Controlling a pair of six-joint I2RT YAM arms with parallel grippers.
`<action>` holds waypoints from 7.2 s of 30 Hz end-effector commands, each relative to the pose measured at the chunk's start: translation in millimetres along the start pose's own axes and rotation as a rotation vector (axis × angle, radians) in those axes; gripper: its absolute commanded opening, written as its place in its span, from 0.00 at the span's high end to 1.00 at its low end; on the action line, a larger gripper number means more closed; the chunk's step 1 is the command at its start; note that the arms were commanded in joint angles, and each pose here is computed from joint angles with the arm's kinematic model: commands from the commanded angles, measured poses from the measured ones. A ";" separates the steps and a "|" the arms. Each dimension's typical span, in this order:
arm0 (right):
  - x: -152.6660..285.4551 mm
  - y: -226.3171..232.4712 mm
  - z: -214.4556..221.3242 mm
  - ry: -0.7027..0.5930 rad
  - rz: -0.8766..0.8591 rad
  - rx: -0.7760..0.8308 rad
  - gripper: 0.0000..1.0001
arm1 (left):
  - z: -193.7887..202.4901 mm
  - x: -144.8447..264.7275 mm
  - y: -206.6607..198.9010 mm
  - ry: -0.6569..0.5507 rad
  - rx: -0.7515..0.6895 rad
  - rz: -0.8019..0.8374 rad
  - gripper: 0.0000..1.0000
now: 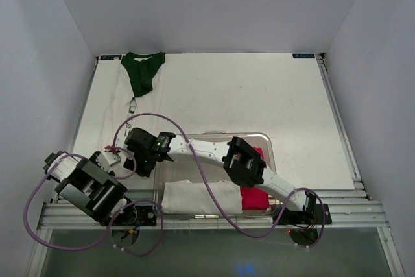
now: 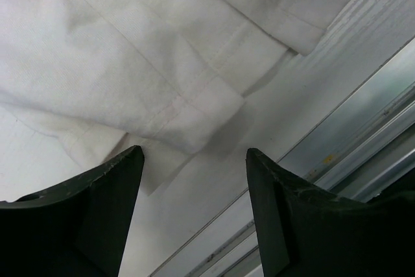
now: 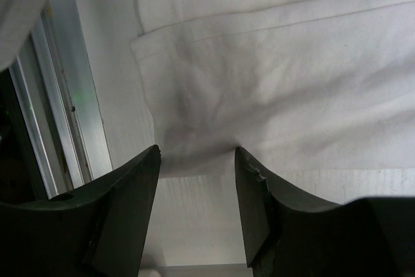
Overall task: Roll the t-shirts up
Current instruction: Roll the T-shirt to the center of the board.
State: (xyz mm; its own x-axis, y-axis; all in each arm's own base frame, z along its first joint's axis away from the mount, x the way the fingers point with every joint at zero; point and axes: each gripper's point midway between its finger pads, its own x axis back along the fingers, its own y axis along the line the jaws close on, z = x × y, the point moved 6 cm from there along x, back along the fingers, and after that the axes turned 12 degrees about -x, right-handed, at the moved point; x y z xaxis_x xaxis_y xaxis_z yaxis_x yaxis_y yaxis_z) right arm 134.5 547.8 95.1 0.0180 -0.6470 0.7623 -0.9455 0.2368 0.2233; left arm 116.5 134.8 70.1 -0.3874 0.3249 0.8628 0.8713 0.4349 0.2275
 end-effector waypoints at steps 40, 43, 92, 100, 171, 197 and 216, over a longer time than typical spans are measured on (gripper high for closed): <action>-10.8 17.3 25.1 0.096 0.066 0.300 0.43 | -16.0 6.0 36.0 -0.170 -0.418 -0.046 0.93; 9.2 29.2 18.4 0.066 0.053 0.380 0.43 | -15.3 5.2 34.0 -0.172 -0.410 -0.034 0.93; 10.8 -9.4 -22.7 -0.129 -0.121 0.051 0.92 | -4.8 32.0 77.5 -0.093 -0.506 -0.105 1.00; 21.8 -37.0 -35.0 -0.179 -0.112 -0.104 0.92 | -16.3 27.1 88.4 -0.124 -0.517 -0.095 1.00; 16.1 -91.2 -37.7 -0.214 0.004 -0.427 0.92 | -14.7 6.6 141.4 0.002 0.035 -0.101 0.28; 19.5 -99.5 -42.6 -0.257 -0.031 -0.512 0.92 | -20.6 -1.8 142.2 -0.107 0.017 -0.120 0.97; 9.5 -104.0 -42.4 -0.282 -0.066 -0.624 0.92 | -30.9 59.9 158.1 -0.147 0.027 -0.091 0.43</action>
State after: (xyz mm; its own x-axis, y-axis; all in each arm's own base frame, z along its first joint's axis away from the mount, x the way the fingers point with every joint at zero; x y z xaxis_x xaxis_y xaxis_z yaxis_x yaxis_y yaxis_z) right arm 243.5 541.0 89.9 -0.0861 -0.7828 0.6163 -0.5710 0.5457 0.6133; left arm 248.3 208.5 150.3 -0.5385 0.3283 0.7760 0.7736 0.5576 0.3010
